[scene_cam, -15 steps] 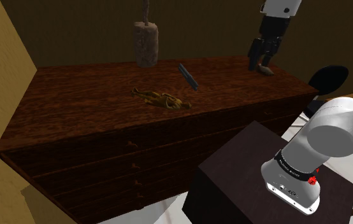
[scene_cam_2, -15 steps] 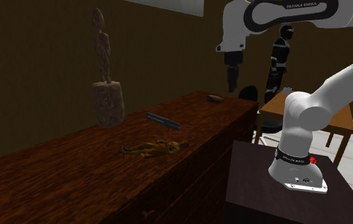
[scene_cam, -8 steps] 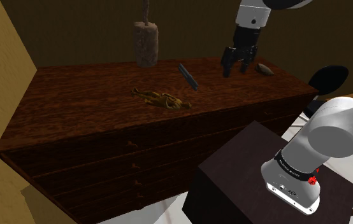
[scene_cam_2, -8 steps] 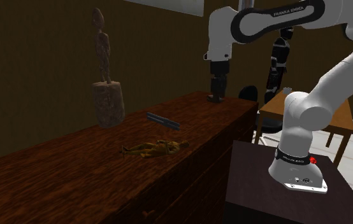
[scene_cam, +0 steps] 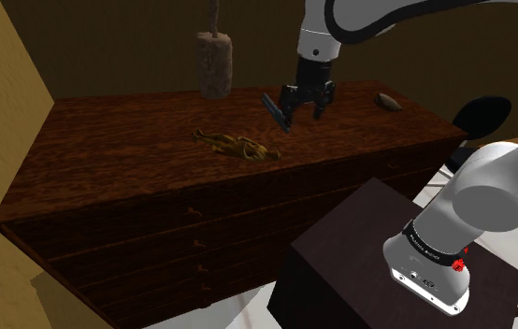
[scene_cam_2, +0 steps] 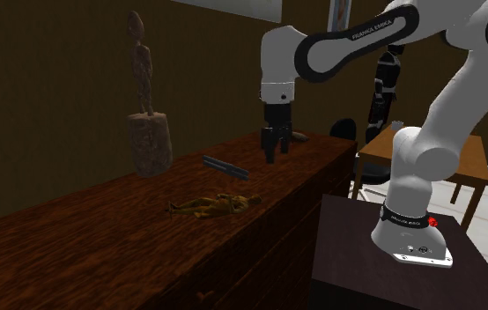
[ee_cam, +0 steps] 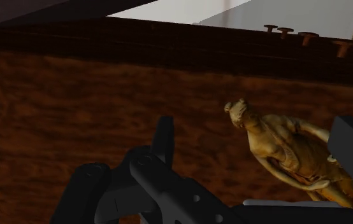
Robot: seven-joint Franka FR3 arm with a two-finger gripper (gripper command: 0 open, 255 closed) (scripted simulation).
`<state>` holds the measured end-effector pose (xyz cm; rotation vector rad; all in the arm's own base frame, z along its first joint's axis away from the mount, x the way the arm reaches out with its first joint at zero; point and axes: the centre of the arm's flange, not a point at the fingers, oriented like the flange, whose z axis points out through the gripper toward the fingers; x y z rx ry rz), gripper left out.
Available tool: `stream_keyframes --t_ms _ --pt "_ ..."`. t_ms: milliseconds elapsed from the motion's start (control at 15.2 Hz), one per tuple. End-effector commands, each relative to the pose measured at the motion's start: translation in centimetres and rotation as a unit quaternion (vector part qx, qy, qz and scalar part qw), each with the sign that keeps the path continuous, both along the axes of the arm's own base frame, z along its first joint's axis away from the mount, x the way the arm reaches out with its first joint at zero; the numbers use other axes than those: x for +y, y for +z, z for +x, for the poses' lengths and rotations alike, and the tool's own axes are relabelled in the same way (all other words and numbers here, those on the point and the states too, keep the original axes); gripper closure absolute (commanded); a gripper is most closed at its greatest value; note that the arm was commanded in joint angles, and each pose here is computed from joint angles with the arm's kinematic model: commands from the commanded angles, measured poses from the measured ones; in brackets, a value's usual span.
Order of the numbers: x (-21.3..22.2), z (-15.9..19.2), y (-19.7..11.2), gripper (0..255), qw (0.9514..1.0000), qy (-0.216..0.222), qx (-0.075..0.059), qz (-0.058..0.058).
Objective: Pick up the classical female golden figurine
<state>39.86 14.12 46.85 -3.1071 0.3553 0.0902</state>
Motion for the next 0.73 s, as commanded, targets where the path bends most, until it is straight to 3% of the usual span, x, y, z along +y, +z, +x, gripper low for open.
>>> stream_keyframes --t_ms 0,660 --pt "1.8 1.8 -1.2 0 0.9999 -0.012 -0.003 -0.002" --pt "10.0 10.5 -6.6 0 0.9974 -0.069 -0.015 -0.014"
